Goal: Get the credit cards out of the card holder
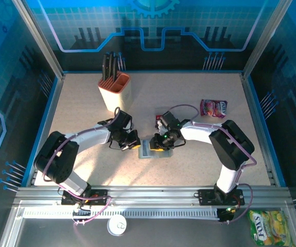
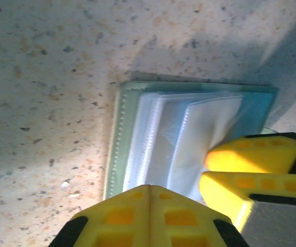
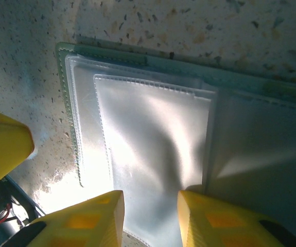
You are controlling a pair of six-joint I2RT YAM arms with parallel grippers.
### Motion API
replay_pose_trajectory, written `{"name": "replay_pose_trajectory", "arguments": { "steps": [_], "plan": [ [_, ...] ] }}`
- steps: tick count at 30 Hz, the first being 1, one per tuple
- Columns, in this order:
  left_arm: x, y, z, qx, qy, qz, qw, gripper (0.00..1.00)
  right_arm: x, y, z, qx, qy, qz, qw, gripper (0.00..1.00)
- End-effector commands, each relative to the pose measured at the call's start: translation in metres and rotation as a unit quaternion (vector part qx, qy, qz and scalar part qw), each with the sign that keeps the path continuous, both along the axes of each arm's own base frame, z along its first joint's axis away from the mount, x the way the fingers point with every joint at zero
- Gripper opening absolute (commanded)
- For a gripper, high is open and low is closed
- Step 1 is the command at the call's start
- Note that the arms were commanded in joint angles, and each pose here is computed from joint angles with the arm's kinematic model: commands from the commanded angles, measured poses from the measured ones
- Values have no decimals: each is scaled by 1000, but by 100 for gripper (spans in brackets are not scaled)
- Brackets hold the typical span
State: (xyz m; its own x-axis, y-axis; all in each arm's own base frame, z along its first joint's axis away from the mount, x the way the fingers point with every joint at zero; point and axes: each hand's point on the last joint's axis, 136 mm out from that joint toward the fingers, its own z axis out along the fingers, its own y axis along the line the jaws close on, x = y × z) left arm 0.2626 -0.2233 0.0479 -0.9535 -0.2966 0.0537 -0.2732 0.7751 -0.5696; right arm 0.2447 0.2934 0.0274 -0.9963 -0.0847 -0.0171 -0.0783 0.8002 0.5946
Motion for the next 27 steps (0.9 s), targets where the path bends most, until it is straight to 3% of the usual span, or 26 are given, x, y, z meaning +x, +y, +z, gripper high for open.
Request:
{"name": "replay_pose_trajectory", "arguments": {
  "steps": [1, 5, 14, 27],
  "plan": [
    [5, -14, 10, -46, 2, 11, 999, 4, 1, -3, 3, 22, 6, -14, 1000, 35],
    [5, -27, 4, -70, 14, 5, 997, 12, 1, -4, 2, 38, 10, -24, 999, 34],
    [1, -34, -12, -51, 27, -3, 998, 22, 1, -9, -2, 57, 21, -33, 998, 33],
    [0, -45, -19, -56, 37, -7, 998, 24, -3, -10, -9, 74, 33, -30, 996, 33]
  ]
}}
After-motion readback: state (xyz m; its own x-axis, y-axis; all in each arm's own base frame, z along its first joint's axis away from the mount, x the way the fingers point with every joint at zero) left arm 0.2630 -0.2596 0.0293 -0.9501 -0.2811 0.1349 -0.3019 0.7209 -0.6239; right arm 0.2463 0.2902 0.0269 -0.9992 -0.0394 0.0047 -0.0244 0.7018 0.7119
